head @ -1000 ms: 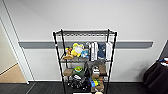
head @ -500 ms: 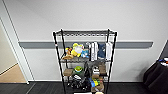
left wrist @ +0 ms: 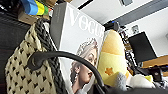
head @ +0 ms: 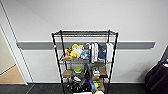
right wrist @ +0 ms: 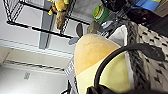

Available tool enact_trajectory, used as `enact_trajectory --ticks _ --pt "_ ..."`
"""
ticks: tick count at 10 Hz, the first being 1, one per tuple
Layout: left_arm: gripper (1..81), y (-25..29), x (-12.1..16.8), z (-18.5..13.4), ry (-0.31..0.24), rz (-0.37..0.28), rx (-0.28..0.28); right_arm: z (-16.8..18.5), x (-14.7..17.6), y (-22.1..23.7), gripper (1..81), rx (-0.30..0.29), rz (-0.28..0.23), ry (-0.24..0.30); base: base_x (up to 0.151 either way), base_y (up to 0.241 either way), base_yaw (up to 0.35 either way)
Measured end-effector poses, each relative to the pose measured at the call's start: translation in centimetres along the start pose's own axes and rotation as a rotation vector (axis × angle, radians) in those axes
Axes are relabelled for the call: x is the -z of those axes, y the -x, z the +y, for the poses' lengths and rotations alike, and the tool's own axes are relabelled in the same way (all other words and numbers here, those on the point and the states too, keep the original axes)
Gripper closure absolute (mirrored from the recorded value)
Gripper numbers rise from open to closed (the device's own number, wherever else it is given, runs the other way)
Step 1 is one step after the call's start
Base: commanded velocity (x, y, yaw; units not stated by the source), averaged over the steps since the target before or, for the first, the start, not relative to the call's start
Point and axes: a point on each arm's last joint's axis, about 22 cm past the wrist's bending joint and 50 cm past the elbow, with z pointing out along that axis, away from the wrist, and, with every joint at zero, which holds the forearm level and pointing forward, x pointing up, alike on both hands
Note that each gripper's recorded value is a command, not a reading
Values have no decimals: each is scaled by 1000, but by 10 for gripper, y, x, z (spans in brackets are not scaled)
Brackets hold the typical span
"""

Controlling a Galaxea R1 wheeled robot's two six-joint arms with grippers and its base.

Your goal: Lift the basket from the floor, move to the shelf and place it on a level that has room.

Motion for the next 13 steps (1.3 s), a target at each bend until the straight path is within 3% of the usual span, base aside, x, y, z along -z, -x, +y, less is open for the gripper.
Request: enact_trajectory --ticks 13 --pt "811 -1 1 -1 -2 1 -2 -1 -1 -2 811 3 3 -2 115 0 0"
